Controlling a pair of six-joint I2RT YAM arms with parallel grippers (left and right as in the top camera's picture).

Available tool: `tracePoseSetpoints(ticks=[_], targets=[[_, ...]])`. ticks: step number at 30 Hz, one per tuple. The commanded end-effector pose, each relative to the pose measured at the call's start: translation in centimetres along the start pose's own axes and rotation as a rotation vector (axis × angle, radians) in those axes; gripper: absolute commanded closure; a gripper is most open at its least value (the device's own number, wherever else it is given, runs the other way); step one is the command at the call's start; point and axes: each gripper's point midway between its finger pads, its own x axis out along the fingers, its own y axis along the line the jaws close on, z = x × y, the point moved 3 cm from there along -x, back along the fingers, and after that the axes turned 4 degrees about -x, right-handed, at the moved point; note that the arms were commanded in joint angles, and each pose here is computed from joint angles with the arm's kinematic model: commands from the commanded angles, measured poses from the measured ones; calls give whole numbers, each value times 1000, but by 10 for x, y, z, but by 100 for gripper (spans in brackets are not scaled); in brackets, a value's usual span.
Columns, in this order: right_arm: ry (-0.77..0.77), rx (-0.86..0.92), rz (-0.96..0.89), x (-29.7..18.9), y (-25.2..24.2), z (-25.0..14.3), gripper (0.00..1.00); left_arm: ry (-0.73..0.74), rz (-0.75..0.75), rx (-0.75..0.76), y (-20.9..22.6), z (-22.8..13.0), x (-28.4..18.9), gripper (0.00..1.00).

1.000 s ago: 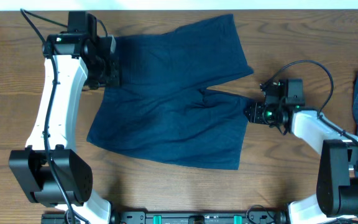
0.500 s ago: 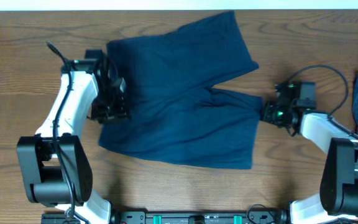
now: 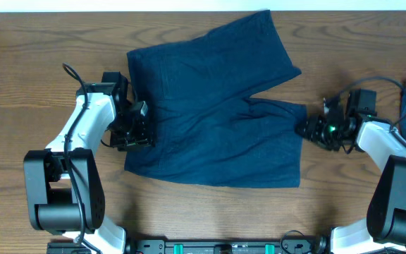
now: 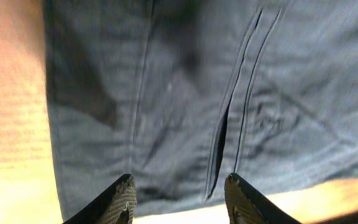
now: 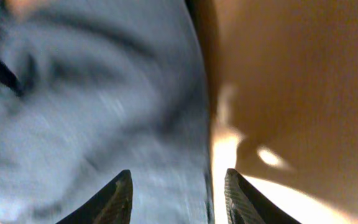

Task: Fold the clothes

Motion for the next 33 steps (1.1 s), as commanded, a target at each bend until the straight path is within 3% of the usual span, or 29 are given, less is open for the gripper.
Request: tracePoseSetpoints(ticks=[1,6,9,13,16,19,20,23,24,33], targets=[[51,-17,-33,-5,-2,-13,56,-21,-13,10,0,5,3,51],[190,-14,-47,6,1,-53,61,-38,-15,14,4,4,18,51],[213,-27,-82,14,-3,-64,85,-32,-8,12,9,-1,28,51],[161,106,-340,5,-39,-58,99,-33,71,8,21,-2,30,51],[124,159,-402,-6,-50,-47,99,-38,94,1,26,-1,29,51],[125,148,-385,-17,-48,-37,96,-41,93,-10,28,-1,29,52],[133,126,-354,-19,-44,-35,90,-41,93,-11,28,0,28,52],[193,99,-233,-21,-25,-41,57,-37,89,-11,28,-1,29,52],[215,104,-220,-22,-23,-45,54,-34,86,-14,27,-2,29,52],[456,164,-341,-39,-36,-101,52,46,94,-39,29,-20,28,52]])
